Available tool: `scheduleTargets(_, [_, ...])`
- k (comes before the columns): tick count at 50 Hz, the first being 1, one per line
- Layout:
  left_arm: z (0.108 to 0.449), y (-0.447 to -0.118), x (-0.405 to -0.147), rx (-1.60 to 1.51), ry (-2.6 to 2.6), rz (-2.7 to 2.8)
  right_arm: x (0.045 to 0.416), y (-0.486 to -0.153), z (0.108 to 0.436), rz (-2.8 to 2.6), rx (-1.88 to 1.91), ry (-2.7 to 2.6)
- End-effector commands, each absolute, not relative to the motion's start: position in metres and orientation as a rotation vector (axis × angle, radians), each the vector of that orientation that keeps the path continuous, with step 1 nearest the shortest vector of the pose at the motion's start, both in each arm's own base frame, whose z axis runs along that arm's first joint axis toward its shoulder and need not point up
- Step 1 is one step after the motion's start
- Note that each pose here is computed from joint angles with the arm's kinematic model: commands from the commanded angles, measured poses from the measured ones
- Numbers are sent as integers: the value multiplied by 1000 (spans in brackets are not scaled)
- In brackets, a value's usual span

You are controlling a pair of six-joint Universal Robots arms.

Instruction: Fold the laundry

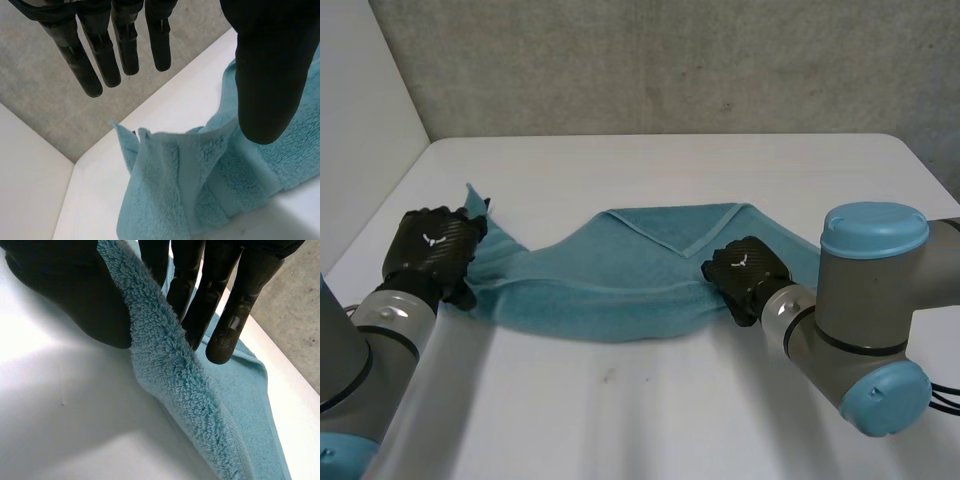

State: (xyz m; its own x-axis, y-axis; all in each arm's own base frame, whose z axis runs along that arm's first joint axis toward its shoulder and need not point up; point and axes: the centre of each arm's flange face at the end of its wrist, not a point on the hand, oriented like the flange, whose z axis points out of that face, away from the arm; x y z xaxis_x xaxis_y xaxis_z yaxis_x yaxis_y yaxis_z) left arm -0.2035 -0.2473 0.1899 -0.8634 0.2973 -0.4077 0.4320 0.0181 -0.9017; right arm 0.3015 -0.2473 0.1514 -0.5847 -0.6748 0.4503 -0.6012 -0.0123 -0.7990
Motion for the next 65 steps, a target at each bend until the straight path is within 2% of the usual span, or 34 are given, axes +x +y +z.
scheduleTargets(1, [186,-243,-208,809,2177,-1983,303,-246,150,-1679,-1405,2157])
scheduleTargets(9, [158,-251,-218,897,2214,-1872,300,-244,146,-1661,-1410,2171])
scheduleTargets(17, [143,-269,-216,884,2192,-1805,298,-243,143,-1650,-1410,2182])
scheduleTargets(24, [142,-277,-216,854,2161,-1842,297,-244,143,-1648,-1410,2187])
scheduleTargets(30, [148,-272,-217,854,2144,-1865,297,-245,143,-1643,-1396,2193])
scheduleTargets(35, [179,-263,-216,818,2069,-1966,296,-250,150,-1638,-1252,2226])
scheduleTargets(41, [236,-245,-218,765,1948,-2147,262,-288,177,-1654,-826,2302])
scheduleTargets(48, [293,-227,-217,655,1896,-2334,253,-286,177,-1420,-747,2285])
scheduleTargets(59, [329,-208,-222,617,1921,-2457,248,-284,173,-1284,-740,2258])
scheduleTargets(65, [343,-203,-220,595,1869,-2507,254,-301,151,-1301,-753,2252])
